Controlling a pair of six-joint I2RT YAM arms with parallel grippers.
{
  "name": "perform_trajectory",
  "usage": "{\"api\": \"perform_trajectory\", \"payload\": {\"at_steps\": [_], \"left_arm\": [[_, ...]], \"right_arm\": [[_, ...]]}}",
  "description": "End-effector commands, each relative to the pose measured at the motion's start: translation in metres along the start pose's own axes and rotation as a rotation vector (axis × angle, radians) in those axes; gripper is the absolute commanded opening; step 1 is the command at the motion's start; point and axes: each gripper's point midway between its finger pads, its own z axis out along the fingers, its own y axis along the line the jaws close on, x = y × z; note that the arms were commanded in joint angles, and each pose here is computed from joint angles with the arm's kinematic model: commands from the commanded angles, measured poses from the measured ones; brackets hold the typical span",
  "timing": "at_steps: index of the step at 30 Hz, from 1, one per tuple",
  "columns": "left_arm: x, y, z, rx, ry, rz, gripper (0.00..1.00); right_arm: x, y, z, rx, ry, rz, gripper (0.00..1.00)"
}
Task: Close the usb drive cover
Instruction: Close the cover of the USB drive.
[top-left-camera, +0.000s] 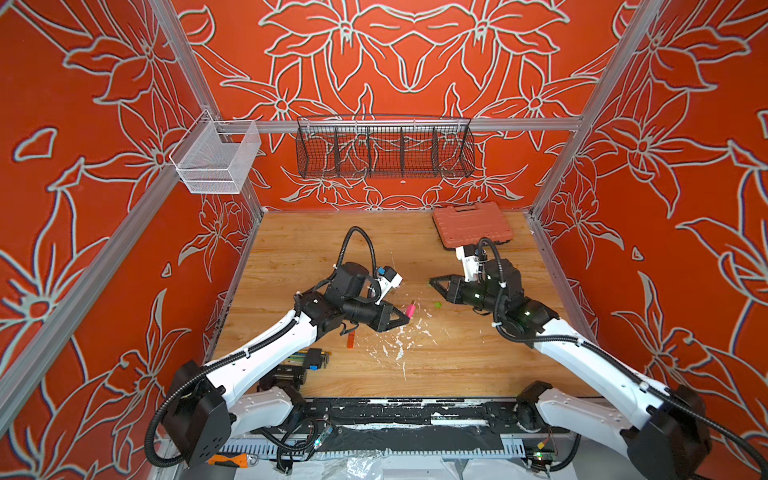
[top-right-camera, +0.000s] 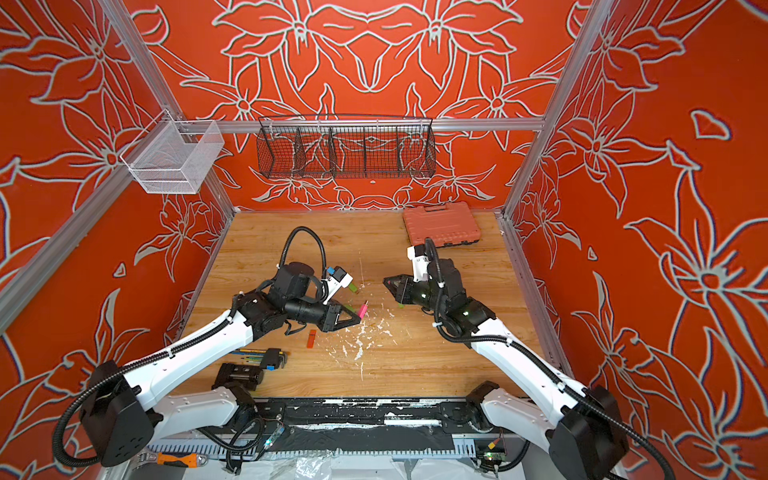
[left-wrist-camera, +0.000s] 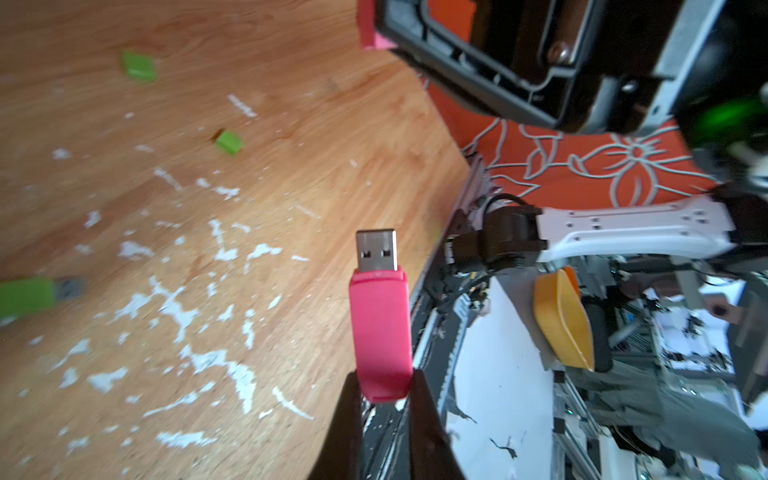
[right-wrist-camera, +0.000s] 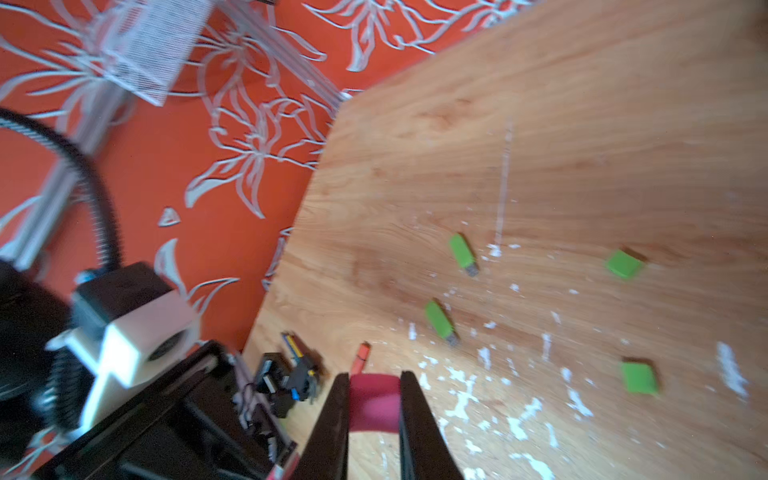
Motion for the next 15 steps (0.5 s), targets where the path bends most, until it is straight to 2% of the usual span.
{"api": "perform_trajectory", "payload": {"at_steps": [1, 4, 12, 15], "left_arm": [[-0.022, -0.044, -0.011, 0.200, -0.062, 0.060, 0.07], [-0.031, -0.057, -0.015, 0.261, -0.093, 0.068, 0.07], [-0.042, -0.074, -0.027, 0.300, -0.144, 0.105, 0.07], [-0.043, -0.075, -0.028, 0.303, -0.150, 0.109, 0.06]], "right_arm": [[-0.015, 0.073, -0.020, -0.356, -0.043, -0.019, 0.07], [-0.020, 0.090, -0.033, -0.468, -0.088, -0.014, 0.07], [-0.013, 0.104, -0.051, -0.578, -0.095, -0.011, 0.06], [-0.009, 0.104, -0.054, -0.576, -0.092, -0.022, 0.05]]}}
